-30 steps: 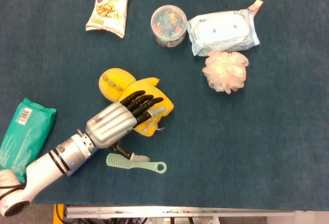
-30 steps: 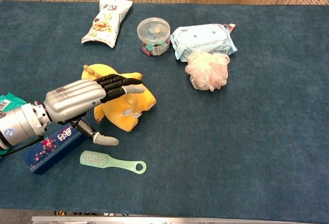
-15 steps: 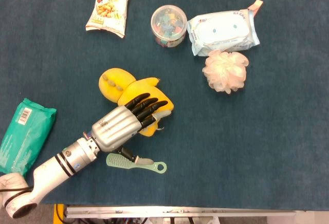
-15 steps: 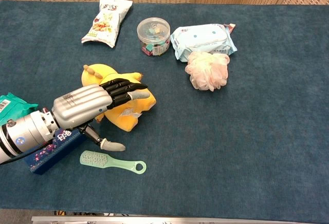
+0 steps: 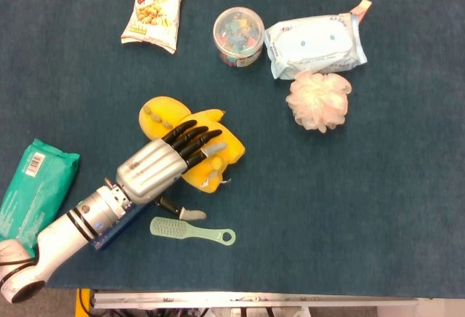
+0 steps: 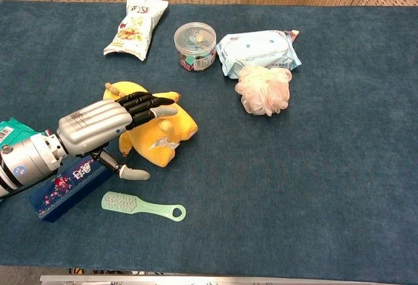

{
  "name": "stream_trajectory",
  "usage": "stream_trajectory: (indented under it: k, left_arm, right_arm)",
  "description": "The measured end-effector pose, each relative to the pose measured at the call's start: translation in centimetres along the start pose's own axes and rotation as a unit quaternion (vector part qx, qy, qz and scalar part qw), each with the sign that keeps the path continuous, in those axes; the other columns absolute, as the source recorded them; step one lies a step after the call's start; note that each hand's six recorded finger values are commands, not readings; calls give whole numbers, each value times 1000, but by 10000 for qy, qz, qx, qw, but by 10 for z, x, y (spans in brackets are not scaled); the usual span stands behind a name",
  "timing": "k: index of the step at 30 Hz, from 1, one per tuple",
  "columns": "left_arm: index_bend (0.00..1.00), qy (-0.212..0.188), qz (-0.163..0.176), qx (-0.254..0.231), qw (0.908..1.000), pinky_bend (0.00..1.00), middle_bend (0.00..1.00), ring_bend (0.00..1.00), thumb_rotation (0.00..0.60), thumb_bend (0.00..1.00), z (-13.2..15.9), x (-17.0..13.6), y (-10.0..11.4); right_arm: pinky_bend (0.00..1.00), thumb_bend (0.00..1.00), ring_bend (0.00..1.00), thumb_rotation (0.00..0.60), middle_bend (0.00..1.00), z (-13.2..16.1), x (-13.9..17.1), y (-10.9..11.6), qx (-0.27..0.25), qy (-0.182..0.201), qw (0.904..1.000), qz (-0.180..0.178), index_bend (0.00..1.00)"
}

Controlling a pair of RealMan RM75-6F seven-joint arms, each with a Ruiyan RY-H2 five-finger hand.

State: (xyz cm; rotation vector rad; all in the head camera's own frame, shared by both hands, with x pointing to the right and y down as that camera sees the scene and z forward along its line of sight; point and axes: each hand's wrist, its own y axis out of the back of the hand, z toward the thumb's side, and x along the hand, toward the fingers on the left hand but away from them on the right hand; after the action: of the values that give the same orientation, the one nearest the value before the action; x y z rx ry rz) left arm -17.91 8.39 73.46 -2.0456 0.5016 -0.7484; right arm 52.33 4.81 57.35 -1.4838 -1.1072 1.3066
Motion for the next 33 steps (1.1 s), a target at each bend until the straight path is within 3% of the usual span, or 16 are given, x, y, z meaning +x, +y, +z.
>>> stream_trajectory:
  k: [8,22,33]
  left_arm:
    - [10,-83,291,-202,9993,0,0,0,201,20,6,-3,16]
    - [10,5,64,-386,9992,0,0,0,200,20,3,-2,-2]
    - [10,-118,32,-604,9981,0,0,0,204,20,17,-6,-13]
  right_arm:
    - [267,202,248,600,371,1,0,0,14,4,10000,11,395]
    - [267,202,247,600,371,-2,3,1,22,-46,10000,0,395]
    - [267,203,247,600,371,-1,3,1,27,-41,10000,5,395]
